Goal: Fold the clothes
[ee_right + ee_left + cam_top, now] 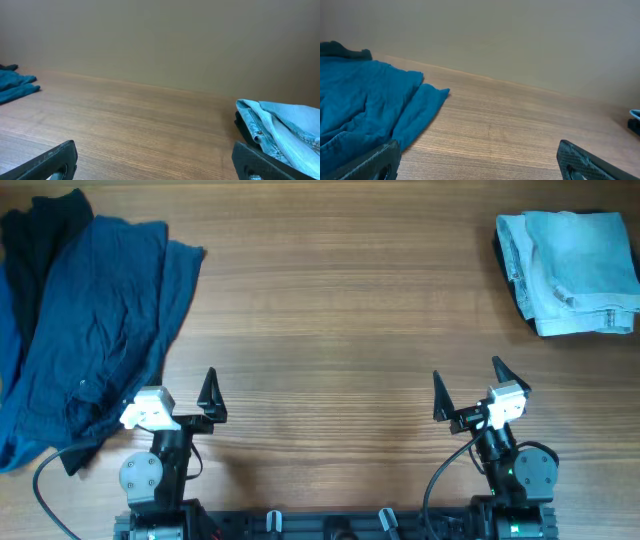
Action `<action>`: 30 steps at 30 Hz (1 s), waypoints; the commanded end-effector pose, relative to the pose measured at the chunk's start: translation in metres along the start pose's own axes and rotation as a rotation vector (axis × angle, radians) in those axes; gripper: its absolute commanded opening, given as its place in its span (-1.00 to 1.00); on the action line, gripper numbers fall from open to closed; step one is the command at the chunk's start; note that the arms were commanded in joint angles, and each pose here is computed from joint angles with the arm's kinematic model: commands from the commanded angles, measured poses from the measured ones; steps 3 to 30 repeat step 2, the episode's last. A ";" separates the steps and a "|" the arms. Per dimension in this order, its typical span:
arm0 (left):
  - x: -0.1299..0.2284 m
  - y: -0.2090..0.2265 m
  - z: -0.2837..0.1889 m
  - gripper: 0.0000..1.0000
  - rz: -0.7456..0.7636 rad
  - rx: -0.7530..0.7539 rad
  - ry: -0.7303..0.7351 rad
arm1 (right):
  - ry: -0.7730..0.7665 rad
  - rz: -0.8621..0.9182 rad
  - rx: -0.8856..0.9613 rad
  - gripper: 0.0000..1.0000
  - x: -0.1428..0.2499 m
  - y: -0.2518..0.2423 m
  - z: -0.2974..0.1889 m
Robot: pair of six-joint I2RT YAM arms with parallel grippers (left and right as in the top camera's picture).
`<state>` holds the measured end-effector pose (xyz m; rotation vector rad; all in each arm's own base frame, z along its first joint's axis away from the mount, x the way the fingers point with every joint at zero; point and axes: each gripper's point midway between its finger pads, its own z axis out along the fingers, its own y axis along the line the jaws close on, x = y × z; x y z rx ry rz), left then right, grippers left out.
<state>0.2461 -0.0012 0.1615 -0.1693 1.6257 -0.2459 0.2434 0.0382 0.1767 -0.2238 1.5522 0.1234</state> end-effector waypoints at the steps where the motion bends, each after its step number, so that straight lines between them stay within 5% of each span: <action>1: 0.002 0.000 0.000 1.00 -0.009 0.001 0.003 | -0.007 0.017 -0.003 0.99 -0.001 0.000 0.000; 30: 0.002 0.000 0.000 1.00 -0.009 0.001 0.003 | -0.007 0.017 -0.003 0.99 -0.001 0.000 0.000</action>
